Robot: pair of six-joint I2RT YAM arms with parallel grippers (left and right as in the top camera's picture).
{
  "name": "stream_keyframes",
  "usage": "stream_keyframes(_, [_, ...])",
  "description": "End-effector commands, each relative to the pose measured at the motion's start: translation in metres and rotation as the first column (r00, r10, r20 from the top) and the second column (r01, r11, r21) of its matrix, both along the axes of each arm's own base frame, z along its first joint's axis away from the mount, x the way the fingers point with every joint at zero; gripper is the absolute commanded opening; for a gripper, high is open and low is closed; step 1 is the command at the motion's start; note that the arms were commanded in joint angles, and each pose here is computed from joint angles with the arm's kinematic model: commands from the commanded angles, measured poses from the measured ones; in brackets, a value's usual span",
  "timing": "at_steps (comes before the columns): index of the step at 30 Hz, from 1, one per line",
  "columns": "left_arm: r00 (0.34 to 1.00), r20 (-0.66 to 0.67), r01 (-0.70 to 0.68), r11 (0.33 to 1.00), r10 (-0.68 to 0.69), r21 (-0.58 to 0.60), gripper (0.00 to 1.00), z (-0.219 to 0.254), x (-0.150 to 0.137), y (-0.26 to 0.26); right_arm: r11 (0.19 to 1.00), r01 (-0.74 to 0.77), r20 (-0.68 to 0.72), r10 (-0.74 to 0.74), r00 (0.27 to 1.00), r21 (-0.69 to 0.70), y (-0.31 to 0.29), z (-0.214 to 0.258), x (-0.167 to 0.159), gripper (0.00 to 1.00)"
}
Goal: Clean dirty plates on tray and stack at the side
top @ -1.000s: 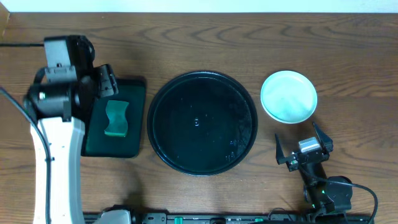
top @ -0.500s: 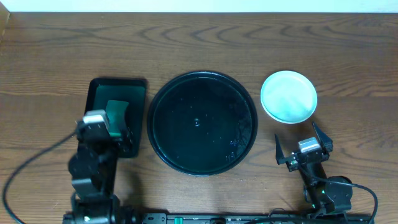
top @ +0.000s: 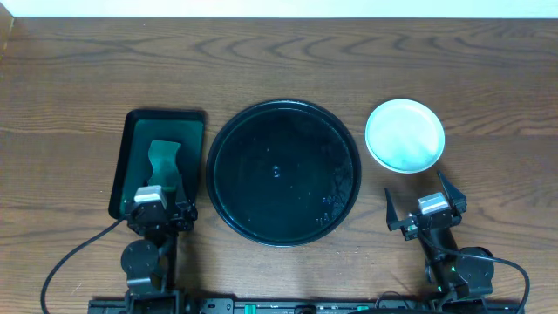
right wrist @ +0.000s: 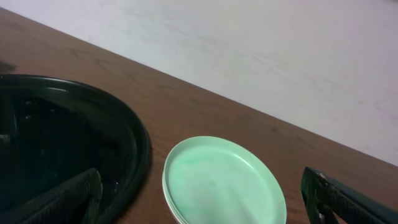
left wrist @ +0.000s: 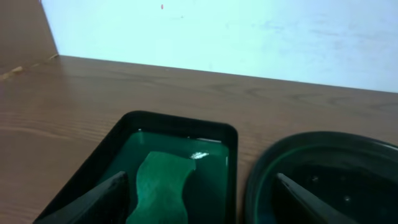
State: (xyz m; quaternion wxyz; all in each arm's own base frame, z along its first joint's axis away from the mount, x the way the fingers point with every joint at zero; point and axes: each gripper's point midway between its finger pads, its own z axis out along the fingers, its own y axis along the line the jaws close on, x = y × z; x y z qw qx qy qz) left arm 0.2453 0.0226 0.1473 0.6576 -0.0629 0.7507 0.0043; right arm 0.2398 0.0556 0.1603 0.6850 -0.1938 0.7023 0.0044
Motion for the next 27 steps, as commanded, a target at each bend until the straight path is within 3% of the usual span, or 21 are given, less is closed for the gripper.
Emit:
stream_keyframes(1, [1.000, -0.020, -0.023, 1.000, 0.024, 0.019, 0.73, -0.0105, -0.0029, 0.0042, 1.000, 0.001, -0.005, -0.001, 1.000, 0.013, -0.0005, -0.0006, -0.0001, 0.99])
stream_keyframes(27, [0.999, -0.029, -0.026, 0.999, 0.027, 0.018, 0.73, -0.0124, -0.0027, 0.0048, 1.000, 0.001, -0.005, -0.001, 1.000, 0.013, -0.0005, -0.0006, -0.0001, 0.99])
